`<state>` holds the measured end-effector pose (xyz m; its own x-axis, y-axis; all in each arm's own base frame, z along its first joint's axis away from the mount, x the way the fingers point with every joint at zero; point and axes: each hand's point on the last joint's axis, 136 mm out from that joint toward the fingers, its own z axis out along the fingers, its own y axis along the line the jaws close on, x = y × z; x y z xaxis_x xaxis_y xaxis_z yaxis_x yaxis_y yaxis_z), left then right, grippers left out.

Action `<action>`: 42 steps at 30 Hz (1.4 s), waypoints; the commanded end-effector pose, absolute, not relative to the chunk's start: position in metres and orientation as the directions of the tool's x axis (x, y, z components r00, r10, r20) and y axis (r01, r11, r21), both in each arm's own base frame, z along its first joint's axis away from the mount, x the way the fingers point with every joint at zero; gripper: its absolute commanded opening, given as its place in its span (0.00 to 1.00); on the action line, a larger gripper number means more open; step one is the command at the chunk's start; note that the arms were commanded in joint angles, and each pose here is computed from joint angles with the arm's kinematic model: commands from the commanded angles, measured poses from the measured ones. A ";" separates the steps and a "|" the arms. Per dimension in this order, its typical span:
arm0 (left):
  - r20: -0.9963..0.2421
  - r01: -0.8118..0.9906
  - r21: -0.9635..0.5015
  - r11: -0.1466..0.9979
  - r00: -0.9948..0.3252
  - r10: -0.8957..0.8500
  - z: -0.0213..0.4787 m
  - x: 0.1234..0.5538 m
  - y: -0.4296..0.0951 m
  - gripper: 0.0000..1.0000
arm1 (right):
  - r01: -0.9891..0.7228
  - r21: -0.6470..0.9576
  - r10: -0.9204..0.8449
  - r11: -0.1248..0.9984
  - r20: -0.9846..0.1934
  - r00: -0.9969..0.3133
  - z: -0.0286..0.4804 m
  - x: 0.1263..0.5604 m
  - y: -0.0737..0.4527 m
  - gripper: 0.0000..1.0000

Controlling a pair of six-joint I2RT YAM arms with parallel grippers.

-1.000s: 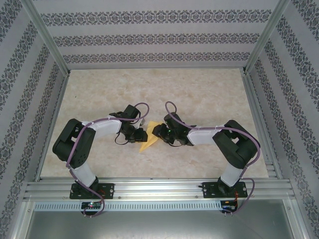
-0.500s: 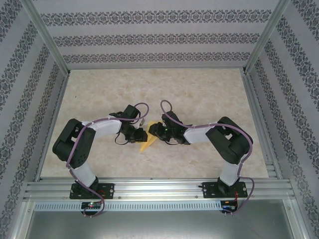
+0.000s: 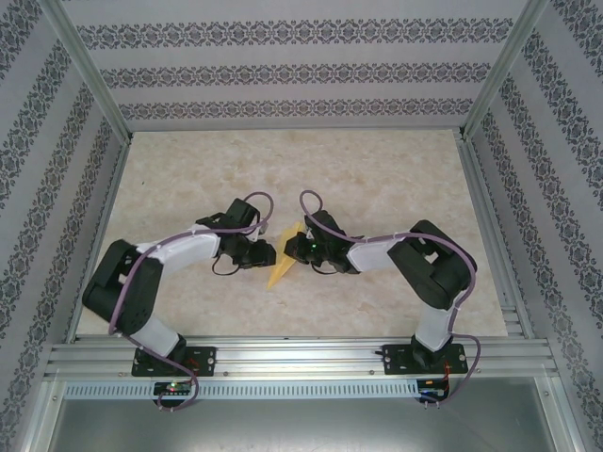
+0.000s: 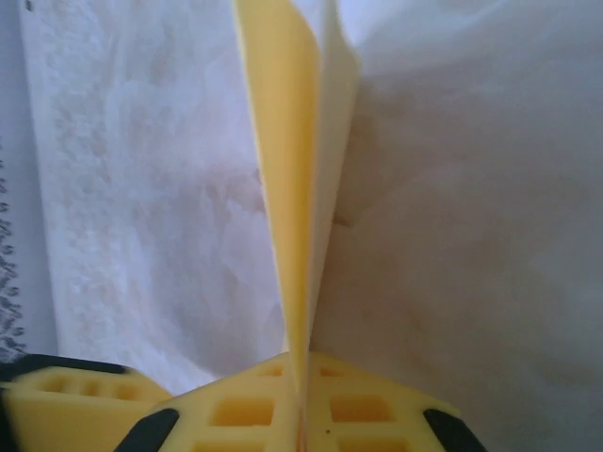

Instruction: Fold a paper plane with a square sheet of paper (pick it up from the middle)

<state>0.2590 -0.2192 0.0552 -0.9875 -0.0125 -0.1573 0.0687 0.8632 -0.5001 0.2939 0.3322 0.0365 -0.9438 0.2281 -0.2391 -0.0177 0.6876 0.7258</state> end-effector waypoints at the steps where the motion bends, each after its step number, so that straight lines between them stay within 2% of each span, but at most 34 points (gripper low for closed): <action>1: -0.285 0.055 -0.470 0.881 -0.954 -0.093 0.086 0.266 -0.206 0.38 | -0.108 0.624 0.149 0.774 -0.345 -0.926 0.077 0.300 0.313 0.08; 4: -0.384 0.043 -0.426 0.903 -0.913 -0.138 0.111 0.267 -0.185 0.39 | -0.131 0.347 0.012 0.929 -0.381 -0.925 0.099 0.291 0.264 0.08; 7: -0.471 0.005 -0.373 0.928 -0.863 -0.185 0.130 0.266 -0.159 0.42 | -0.131 0.006 -0.121 0.991 -0.351 -0.928 0.129 0.277 0.202 0.09; 9: -0.515 -0.030 -0.352 0.936 -0.828 -0.220 0.138 0.265 -0.144 0.43 | -0.135 -0.208 -0.195 0.969 -0.304 -0.932 0.148 0.270 0.168 0.10; 11: -0.552 -0.070 -0.339 0.938 -0.793 -0.259 0.144 0.264 -0.130 0.45 | -0.145 -0.430 -0.265 0.891 -0.233 -0.936 0.166 0.265 0.140 0.10; 13: -0.575 -0.106 -0.334 0.937 -0.765 -0.291 0.149 0.262 -0.119 0.45 | -0.166 -0.578 -0.304 0.799 -0.150 -0.941 0.175 0.259 0.126 0.10; 15: -0.594 -0.138 -0.330 0.934 -0.739 -0.319 0.153 0.260 -0.109 0.45 | -0.193 -0.638 -0.318 0.745 -0.086 -0.944 0.171 0.258 0.131 0.10; 20: -0.636 -0.204 -0.323 0.924 -0.677 -0.371 0.164 0.251 -0.086 0.47 | -0.248 -0.598 -0.347 0.762 -0.053 -0.937 0.128 0.263 0.189 0.12; 24: -0.664 -0.214 -0.327 0.920 -0.642 -0.385 0.172 0.245 -0.076 0.52 | -0.275 -0.569 -0.347 0.775 -0.020 -0.938 0.083 0.264 0.235 0.12; 32: -0.646 -0.209 -0.314 0.926 -0.667 -0.370 0.166 0.241 -0.077 0.53 | -0.239 -0.490 -0.294 0.838 -0.036 -0.955 0.034 0.260 0.289 0.13; 36: -0.646 -0.206 -0.313 0.927 -0.669 -0.367 0.166 0.241 -0.077 0.54 | -0.235 -0.405 -0.280 0.884 -0.056 -0.958 0.027 0.254 0.308 0.21; 39: -0.642 -0.199 -0.314 0.928 -0.676 -0.362 0.166 0.242 -0.079 0.54 | -0.250 -0.337 -0.289 0.908 -0.068 -0.955 0.029 0.251 0.324 0.36; 42: -0.640 -0.197 -0.315 0.928 -0.678 -0.361 0.167 0.243 -0.080 0.54 | -0.278 -0.212 -0.307 0.937 -0.120 -0.944 0.044 0.251 0.348 0.46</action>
<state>0.2464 -0.0841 0.1720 -0.6629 -0.3610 -0.6559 -0.1807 0.9273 -0.3277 0.2518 0.3114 0.0193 -0.9532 -0.3007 -0.0320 -0.2662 0.8847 -0.3827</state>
